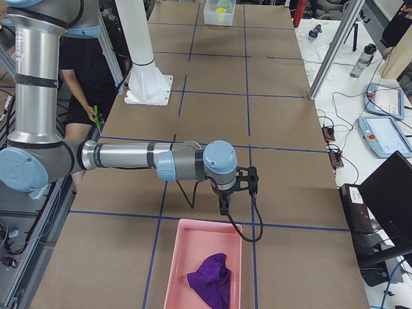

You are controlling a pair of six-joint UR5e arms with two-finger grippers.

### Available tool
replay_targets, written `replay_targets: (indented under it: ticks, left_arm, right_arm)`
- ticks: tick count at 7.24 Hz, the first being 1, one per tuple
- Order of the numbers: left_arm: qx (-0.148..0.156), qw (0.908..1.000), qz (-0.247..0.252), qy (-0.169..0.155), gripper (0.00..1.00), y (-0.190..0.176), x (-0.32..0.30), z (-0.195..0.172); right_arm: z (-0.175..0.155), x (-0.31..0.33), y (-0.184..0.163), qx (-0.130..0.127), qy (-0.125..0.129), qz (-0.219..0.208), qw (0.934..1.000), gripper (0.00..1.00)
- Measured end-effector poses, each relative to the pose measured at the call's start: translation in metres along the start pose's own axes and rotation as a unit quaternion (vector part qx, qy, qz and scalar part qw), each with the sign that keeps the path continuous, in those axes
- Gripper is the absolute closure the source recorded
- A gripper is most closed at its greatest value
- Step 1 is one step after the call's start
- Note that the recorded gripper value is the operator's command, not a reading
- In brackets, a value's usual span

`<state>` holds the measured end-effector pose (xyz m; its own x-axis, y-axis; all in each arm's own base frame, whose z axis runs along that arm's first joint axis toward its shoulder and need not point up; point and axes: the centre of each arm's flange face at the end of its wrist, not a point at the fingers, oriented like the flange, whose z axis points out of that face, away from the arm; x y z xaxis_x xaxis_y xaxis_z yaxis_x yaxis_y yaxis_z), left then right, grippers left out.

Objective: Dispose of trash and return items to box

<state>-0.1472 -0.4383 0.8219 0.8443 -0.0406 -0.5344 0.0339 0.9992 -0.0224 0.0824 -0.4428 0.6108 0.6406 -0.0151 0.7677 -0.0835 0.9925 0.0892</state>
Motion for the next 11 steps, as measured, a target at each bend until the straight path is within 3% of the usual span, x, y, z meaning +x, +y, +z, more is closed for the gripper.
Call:
replay_targets:
  ticks: [2, 5, 7, 8, 10, 11]
  left_arm:
    - [0.023, 0.9997, 0.010, -0.001, 0.00, -0.010, 0.014, -0.025]
    - [0.128, 0.9896, 0.064, -0.011, 0.00, -0.050, 0.077, -0.130]
    - [0.156, 0.9834, 0.092, -0.007, 0.00, -0.065, 0.113, -0.162]
    - [0.152, 0.9829, 0.103, 0.017, 0.00, -0.068, 0.131, -0.165]
    - [0.106, 0.9860, 0.106, 0.073, 0.00, -0.069, 0.162, -0.152]
    - [0.083, 0.9873, 0.107, 0.082, 0.00, -0.068, 0.173, -0.140]
  right_arm:
    - [-0.001, -0.001, -0.001, 0.001, 0.000, -0.001, 1.0000, 0.00]
    - [-0.003, -0.003, -0.004, 0.004, 0.001, -0.005, 1.0000, 0.00]
    - [-0.004, -0.005, -0.006, 0.006, 0.001, -0.008, 0.9999, 0.00]
    - [-0.005, -0.006, -0.006, 0.007, 0.002, -0.009, 0.9999, 0.00]
    - [-0.006, -0.006, -0.007, 0.008, 0.004, -0.010, 0.9999, 0.00]
    - [-0.006, -0.006, -0.006, 0.008, 0.003, -0.010, 0.9999, 0.00]
